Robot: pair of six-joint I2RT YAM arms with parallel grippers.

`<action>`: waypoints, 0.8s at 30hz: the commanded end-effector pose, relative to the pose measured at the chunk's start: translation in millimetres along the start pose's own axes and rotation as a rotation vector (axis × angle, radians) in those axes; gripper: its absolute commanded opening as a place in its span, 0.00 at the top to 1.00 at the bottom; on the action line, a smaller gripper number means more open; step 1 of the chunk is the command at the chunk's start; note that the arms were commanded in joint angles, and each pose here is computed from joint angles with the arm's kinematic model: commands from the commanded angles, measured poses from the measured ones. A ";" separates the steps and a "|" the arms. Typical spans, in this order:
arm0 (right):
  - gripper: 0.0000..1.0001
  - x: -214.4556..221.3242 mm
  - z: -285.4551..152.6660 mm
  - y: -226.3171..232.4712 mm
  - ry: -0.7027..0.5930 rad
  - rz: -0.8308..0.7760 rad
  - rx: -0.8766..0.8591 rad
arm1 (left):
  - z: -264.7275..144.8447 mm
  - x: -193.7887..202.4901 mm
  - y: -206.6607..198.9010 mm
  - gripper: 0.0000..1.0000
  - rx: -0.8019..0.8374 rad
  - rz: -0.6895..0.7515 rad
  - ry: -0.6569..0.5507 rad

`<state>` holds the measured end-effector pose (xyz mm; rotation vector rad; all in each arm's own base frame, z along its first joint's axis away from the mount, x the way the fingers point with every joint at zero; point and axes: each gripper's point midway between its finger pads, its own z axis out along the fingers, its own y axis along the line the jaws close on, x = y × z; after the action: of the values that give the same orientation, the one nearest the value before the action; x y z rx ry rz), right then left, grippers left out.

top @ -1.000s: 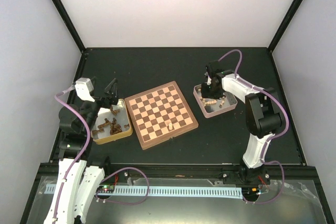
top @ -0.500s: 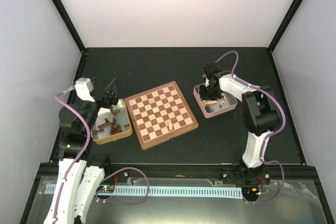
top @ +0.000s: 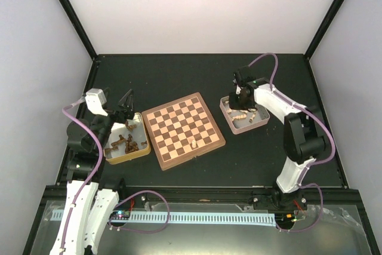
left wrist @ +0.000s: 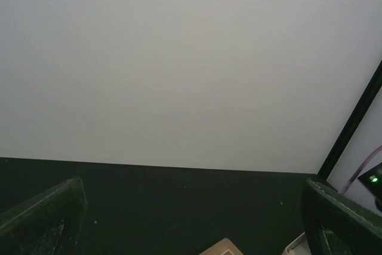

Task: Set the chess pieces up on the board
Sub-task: Pick up the chess piece from the storage box, then place the chess piece on the chessboard.

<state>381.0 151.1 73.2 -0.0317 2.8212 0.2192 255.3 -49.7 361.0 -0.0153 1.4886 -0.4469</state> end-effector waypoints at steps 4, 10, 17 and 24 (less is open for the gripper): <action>0.91 11.8 -31.2 13.0 -0.034 -0.045 -0.004 | -4.4 -19.4 -8.9 0.01 0.028 0.024 -0.047; 0.91 43.1 -41.2 39.4 0.002 -0.139 -0.032 | -4.2 -18.8 -8.6 0.01 0.028 0.022 -0.045; 0.90 90.4 -32.2 69.3 0.077 -0.259 -0.043 | -3.8 -17.7 -9.2 0.01 0.033 0.020 -0.042; 0.90 107.4 -16.3 88.4 0.120 -0.318 -0.041 | -5.1 -18.8 -9.6 0.01 0.033 0.021 -0.047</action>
<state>271.3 228.9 74.8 -0.4998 2.8690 0.2273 254.9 -50.8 361.0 -0.0095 1.4888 -0.4519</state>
